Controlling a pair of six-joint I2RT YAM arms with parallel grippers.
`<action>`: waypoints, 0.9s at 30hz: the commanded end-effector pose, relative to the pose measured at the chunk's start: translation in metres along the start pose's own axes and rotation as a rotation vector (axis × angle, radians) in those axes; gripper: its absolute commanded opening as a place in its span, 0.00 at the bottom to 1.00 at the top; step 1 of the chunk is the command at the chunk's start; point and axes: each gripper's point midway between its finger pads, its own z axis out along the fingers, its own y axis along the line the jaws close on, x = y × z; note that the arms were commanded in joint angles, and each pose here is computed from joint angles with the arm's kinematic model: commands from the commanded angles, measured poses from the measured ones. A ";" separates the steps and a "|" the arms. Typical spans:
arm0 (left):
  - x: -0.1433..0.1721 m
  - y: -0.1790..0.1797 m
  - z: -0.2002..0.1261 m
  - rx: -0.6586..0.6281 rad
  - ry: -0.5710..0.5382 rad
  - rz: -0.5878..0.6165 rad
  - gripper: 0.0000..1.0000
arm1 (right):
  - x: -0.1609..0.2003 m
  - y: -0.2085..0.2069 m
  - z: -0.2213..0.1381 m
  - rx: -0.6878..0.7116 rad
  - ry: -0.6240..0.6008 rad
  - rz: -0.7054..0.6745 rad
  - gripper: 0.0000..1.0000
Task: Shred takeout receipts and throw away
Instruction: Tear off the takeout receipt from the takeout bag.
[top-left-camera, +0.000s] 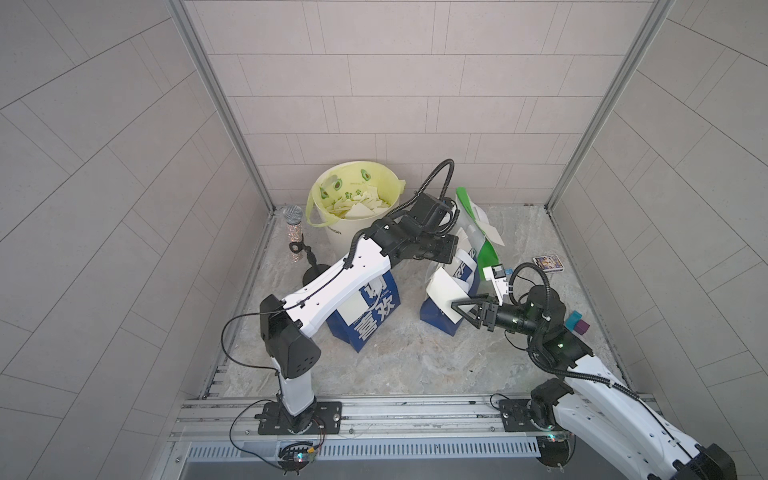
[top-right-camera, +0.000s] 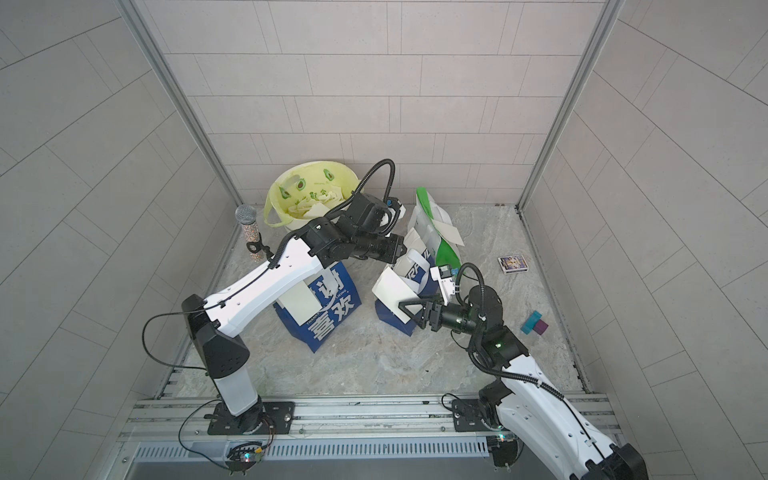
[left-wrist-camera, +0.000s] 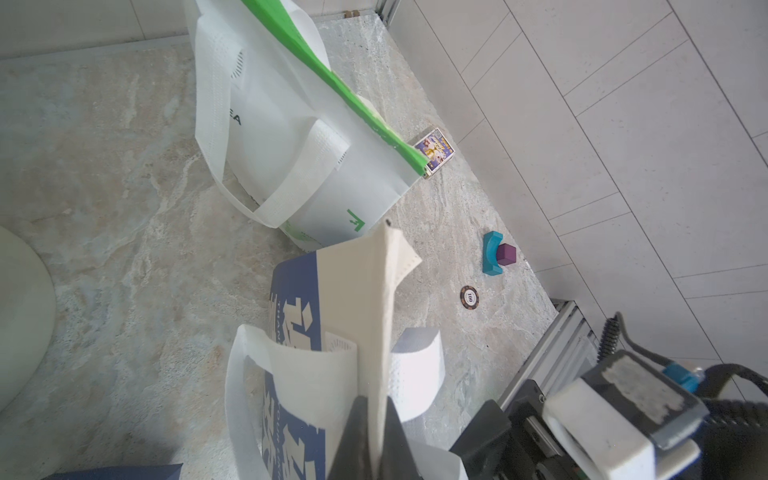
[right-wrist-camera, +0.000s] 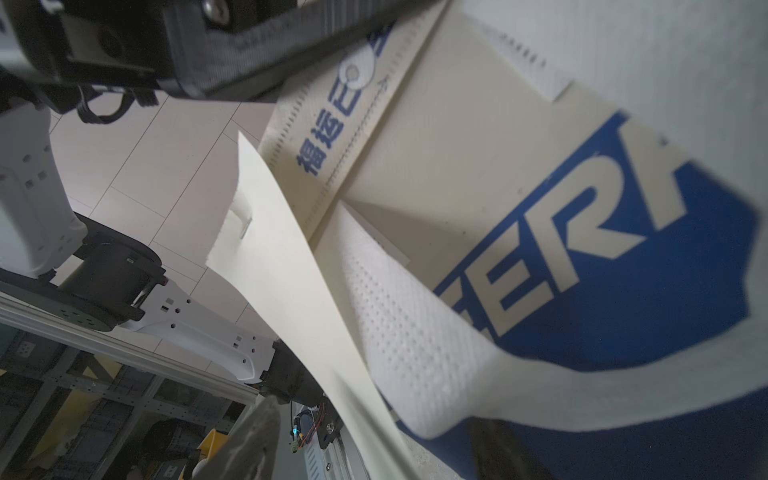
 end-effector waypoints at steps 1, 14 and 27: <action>-0.020 0.003 -0.009 -0.027 -0.086 -0.010 0.00 | -0.005 0.009 -0.003 -0.005 -0.005 0.000 0.69; -0.019 0.014 -0.006 -0.072 -0.098 -0.050 0.00 | -0.007 0.010 -0.002 -0.019 -0.013 0.003 0.67; -0.012 0.011 0.000 -0.035 -0.078 -0.082 0.00 | -0.018 0.004 0.004 -0.004 -0.047 0.001 0.59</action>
